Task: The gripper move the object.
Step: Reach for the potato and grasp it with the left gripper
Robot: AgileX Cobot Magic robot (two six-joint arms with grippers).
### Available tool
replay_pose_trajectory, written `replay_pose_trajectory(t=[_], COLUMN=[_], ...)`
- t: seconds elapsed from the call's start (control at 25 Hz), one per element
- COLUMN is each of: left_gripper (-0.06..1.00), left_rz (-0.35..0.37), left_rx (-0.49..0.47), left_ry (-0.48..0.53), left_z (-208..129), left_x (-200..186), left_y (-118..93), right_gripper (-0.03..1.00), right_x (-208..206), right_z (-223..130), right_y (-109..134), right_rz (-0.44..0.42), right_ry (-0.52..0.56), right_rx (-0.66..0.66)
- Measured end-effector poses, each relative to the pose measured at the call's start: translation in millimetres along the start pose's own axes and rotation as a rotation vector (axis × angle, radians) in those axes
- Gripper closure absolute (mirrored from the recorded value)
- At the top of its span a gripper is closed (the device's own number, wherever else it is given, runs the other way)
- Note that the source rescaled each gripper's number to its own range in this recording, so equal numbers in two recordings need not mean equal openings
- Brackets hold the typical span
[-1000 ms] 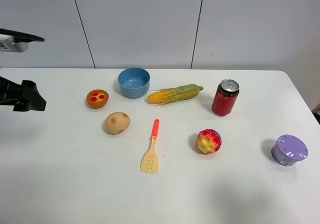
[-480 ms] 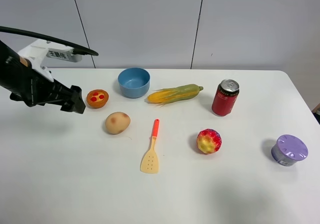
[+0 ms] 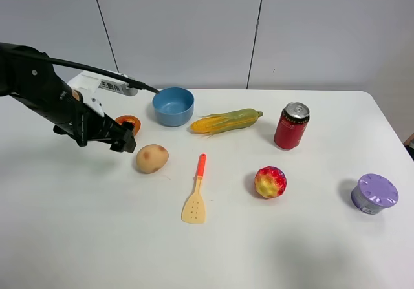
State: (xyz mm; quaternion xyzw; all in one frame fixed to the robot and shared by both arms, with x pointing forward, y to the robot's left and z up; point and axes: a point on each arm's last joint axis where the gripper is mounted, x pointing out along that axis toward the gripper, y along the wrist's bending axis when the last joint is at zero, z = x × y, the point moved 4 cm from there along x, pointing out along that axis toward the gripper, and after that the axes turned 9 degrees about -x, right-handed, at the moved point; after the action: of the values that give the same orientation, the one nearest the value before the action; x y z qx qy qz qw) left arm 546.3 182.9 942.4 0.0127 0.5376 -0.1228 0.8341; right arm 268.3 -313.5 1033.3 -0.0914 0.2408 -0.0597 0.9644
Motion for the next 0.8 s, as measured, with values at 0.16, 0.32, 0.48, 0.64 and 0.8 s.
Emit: replay_pose_trajectory(t=[0.16, 0.32, 0.48, 0.64, 0.8], left_gripper=[-0.06, -0.06, -0.06, -0.06, -0.06], left_rz=[-0.012, -0.022, -0.022, -0.017, -0.016], left_rx=[0.017, 0.03, 0.032, 0.027, 0.023], left_ry=[0.005, 0.022, 0.062, 0.108, 0.108], left_z=[11.7, 21.7, 18.0, 11.3, 10.8], left_x=[8.0, 18.6, 34.8, 50.1, 56.7], left_y=[-9.7, -19.0, -22.0, -21.3, -21.1], right_gripper=[-0.03, -0.03, -0.03, -0.03, -0.03], right_x=[0.0, 0.0, 0.0, 0.0, 0.0], right_z=[0.0, 0.0, 0.0, 0.0, 0.0], right_y=[0.0, 0.0, 0.0, 0.0, 0.0], right_rz=[0.0, 0.0, 0.0, 0.0, 0.0], right_ry=[0.0, 0.0, 0.0, 0.0, 0.0], right_rx=[0.0, 0.0, 0.0, 0.0, 0.0])
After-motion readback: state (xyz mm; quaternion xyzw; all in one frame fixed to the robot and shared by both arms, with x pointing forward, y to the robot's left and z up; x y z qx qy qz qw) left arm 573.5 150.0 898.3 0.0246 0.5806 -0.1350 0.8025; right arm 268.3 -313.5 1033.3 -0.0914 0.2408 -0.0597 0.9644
